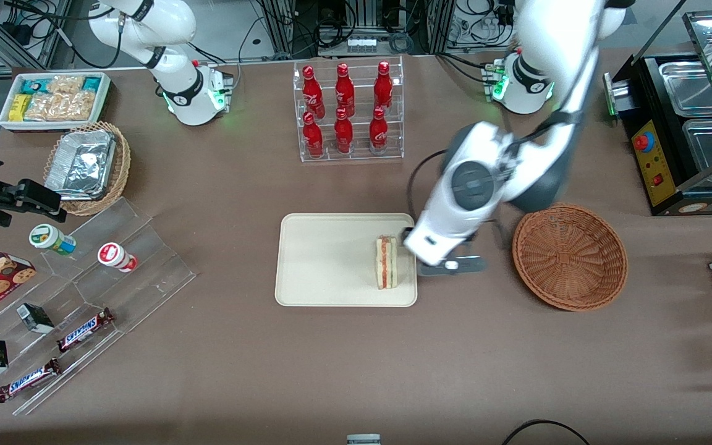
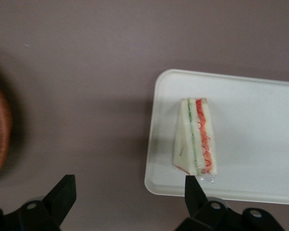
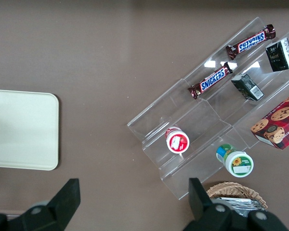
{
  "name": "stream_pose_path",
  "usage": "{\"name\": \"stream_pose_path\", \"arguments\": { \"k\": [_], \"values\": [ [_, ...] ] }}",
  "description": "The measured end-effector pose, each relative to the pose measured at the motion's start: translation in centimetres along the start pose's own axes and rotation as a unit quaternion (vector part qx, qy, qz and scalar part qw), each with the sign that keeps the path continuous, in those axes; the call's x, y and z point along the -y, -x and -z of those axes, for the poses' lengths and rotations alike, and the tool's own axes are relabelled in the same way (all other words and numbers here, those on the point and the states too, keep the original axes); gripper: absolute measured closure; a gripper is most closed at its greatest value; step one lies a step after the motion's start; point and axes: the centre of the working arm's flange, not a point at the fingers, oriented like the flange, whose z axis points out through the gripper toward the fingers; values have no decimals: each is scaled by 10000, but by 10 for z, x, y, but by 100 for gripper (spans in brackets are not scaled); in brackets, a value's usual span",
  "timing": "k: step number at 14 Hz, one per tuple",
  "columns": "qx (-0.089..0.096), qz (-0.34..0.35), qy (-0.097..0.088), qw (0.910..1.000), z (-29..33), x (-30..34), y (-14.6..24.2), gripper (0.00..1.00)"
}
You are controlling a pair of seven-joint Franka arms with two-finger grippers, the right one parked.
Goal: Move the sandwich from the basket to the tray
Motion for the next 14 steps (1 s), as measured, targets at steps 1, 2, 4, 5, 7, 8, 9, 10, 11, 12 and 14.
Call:
{"name": "stream_pose_path", "arguments": {
  "k": [1,2,4,5,7,8,9,10,11,12,14],
  "values": [
    [-51,126,24,9999,19,20,-5,0],
    [-105,250,23,9996,33,40,-10,0],
    [-211,371,-50,9991,57,81,-17,0],
    [-226,356,-84,9991,68,102,-18,0],
    [-187,241,-112,9995,94,152,-20,0],
    [-191,181,-100,9996,109,179,-21,0],
    [-227,200,-78,9995,124,204,-19,0],
    [-273,258,-54,9993,139,224,-16,0],
    [-325,312,-32,9990,153,238,-11,0],
    [-349,355,-21,9988,165,246,-4,0],
    [-321,381,-30,9988,183,255,10,0]
  ]
}}
